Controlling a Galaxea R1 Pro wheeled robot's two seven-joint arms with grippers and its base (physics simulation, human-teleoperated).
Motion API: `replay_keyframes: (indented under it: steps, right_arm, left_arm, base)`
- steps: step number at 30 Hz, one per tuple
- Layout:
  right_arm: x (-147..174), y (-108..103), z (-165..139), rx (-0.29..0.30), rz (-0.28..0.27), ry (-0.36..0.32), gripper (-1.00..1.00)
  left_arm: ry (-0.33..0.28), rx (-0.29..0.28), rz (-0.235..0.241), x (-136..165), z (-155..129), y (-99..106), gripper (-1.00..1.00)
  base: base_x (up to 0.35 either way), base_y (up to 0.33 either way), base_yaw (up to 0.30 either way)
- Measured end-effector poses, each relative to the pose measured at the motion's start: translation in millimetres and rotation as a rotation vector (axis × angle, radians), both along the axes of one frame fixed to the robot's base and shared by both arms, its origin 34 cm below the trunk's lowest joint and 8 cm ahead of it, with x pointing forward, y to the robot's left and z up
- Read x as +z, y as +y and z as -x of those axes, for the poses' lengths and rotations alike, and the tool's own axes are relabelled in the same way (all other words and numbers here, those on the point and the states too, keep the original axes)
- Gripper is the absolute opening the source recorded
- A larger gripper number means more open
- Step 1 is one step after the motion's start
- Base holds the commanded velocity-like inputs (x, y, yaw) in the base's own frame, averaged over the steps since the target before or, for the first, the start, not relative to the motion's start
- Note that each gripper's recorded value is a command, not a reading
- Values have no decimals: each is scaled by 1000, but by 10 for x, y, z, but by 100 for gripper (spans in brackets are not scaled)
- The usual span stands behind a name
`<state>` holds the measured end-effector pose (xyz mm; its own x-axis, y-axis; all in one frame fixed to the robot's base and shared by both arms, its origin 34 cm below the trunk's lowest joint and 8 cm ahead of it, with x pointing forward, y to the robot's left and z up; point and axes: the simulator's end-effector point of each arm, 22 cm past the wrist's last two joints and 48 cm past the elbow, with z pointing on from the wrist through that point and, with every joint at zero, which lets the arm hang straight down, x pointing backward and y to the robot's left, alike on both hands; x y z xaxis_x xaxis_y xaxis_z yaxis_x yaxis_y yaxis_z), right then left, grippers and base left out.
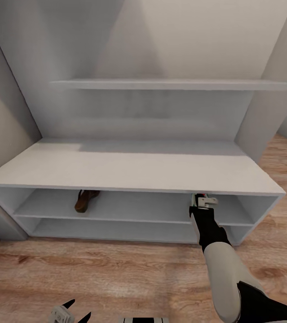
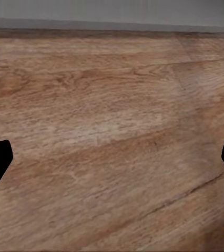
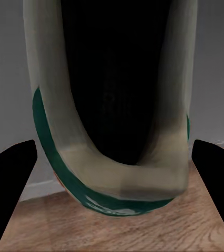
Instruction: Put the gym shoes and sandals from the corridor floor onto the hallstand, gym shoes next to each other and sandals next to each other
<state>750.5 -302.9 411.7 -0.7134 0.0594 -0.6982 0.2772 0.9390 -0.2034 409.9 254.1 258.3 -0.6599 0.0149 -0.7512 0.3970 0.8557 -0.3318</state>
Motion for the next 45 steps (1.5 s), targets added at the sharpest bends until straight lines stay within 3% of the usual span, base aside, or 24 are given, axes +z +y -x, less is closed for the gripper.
replay_keyframes:
  steps: [45]
  right_arm:
    - [-193,-5,29,-1,0,27,-100]
  left_arm:
    - [30,3,-1,-99,73,17,100]
  base:
    - [40,-3,0]
